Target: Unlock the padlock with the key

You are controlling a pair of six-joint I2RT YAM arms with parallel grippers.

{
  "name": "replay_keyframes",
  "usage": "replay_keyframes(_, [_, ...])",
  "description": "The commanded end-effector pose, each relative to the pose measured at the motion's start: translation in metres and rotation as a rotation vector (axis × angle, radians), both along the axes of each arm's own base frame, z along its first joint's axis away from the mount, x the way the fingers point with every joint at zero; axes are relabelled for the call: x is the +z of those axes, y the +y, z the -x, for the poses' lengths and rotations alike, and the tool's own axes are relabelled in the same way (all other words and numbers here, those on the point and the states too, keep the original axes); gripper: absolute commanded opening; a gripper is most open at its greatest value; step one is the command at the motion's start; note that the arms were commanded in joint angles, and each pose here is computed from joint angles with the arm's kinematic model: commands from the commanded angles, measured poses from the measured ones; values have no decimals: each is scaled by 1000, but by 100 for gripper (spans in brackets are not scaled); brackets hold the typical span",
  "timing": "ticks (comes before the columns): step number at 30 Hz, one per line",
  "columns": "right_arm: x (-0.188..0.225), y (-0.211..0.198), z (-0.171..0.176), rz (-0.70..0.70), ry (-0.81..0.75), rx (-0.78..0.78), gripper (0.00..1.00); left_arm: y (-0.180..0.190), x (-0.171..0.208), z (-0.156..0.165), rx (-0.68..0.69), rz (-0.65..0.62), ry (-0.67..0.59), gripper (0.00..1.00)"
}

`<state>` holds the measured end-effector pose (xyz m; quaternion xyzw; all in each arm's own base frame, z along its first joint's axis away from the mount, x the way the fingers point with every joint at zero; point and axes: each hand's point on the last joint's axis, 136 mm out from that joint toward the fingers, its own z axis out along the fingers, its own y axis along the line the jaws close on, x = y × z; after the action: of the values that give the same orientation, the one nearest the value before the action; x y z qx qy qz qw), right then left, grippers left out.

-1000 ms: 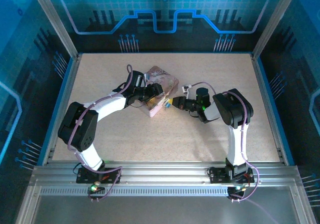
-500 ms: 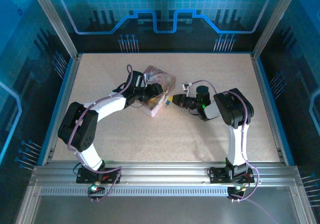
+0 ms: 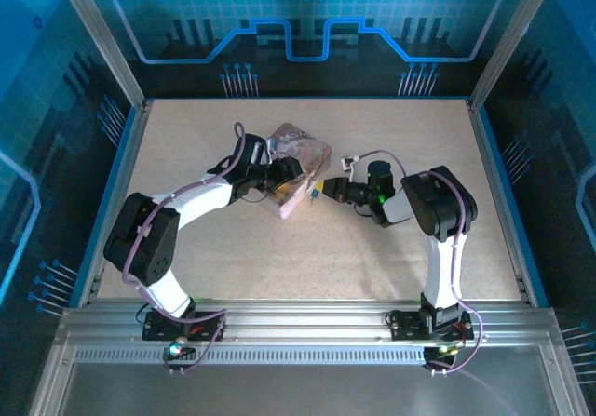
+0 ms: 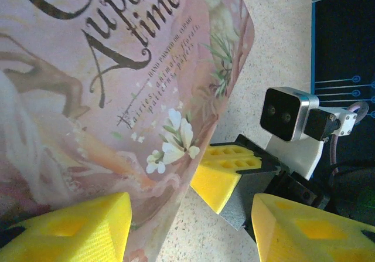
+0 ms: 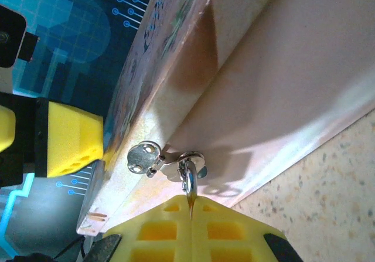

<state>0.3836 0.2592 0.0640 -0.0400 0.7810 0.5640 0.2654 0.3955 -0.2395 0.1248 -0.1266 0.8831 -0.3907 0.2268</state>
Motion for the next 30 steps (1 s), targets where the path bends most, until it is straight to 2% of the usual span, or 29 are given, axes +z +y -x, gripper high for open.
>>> replay_keyframes(1, [10,0,7,2,-65,16,0,20,-31,22,9,-81,115,59])
replay_keyframes(10, [29,-1,-10,-62,-95,-84,0,22,-37,37,-13,-81,128,59])
replay_keyframes(18, [30,16,-14,-52,-97,-80,0,22,-42,48,-26,-71,138,59])
replay_keyframes(30, [43,-7,-39,-28,-128,-128,0,38,-53,59,-13,-106,165,59])
